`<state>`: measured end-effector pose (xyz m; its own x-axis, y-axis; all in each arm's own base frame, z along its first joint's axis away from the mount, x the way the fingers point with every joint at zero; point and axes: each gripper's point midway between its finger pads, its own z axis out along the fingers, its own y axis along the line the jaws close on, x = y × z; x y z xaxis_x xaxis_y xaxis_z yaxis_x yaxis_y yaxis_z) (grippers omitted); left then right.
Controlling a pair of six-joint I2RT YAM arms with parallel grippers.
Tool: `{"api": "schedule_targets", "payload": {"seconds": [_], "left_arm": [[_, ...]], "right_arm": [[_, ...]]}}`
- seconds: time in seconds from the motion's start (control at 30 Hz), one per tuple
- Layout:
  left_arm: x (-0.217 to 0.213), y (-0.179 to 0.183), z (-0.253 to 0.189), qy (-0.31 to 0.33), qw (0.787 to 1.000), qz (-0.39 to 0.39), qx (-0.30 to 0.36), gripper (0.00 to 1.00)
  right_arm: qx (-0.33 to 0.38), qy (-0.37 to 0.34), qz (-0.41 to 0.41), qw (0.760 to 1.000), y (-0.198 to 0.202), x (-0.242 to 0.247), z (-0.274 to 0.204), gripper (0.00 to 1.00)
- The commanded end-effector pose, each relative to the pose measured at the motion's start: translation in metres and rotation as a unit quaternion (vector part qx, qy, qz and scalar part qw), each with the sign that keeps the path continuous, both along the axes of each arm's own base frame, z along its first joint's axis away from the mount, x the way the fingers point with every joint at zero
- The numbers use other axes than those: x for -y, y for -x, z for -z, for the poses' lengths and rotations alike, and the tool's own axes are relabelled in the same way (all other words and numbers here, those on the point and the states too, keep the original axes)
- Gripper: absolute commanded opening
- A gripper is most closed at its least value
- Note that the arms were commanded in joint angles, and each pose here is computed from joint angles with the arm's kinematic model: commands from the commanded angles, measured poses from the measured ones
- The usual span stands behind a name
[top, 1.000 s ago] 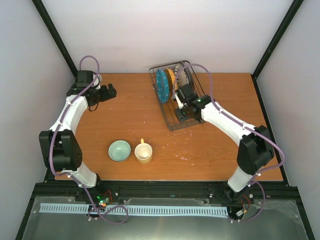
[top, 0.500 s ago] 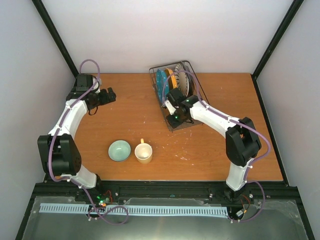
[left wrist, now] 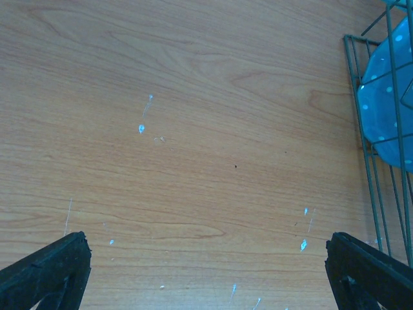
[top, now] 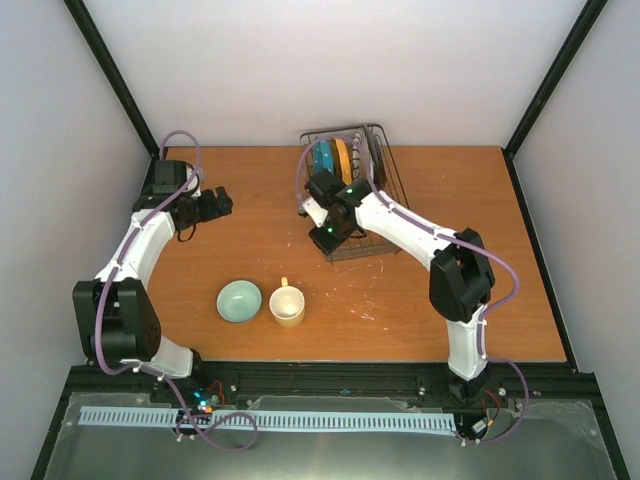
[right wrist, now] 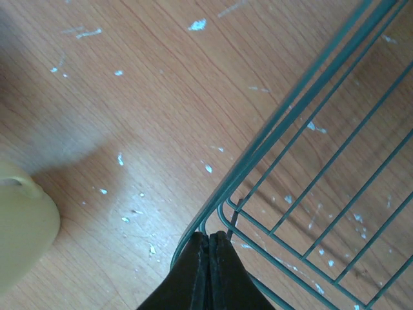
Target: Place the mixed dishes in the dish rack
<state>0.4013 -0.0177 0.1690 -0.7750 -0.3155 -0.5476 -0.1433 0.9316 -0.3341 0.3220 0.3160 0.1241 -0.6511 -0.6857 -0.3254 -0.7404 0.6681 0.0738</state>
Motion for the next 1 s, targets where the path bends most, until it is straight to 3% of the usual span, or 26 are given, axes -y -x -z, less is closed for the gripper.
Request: {"api": "schedule_targets", "payload": {"seconds": [0.0,0.33,0.37,0.4,0.5,0.67,0.83,0.97], "left_arm": [[-0.002,0.001,-0.013,-0.01,1.0,0.008,0.027,1.0],[-0.004,0.014,-0.002,-0.04,0.999,0.034,0.006,1.0],[-0.004,0.015,0.0,-0.044,0.998,0.04,0.004,0.99],[-0.002,0.016,0.0,-0.046,0.998,0.05,0.003,0.99],[0.009,0.017,-0.005,-0.041,0.994,0.097,0.017,0.99],[0.037,0.02,-0.027,-0.015,0.979,0.196,0.058,1.0],[0.053,0.025,-0.041,0.006,0.965,0.256,0.056,1.0],[0.064,0.049,-0.052,-0.021,0.935,0.343,0.084,1.0]], "right_arm": [[-0.01,-0.01,-0.036,0.999,0.012,-0.026,-0.005,0.03],[0.008,-0.005,-0.037,0.999,0.003,-0.045,-0.011,0.04],[0.016,0.005,-0.03,0.999,0.001,-0.04,-0.012,0.08],[0.03,0.017,-0.018,0.999,-0.002,-0.033,-0.015,0.2],[0.07,0.042,0.015,0.997,-0.008,-0.012,-0.03,0.34],[0.141,0.026,0.069,0.987,-0.019,0.008,-0.076,0.51],[0.181,-0.022,0.087,0.979,-0.028,0.012,-0.123,0.54],[0.183,-0.047,0.084,0.978,-0.035,0.012,-0.133,0.54]]}}
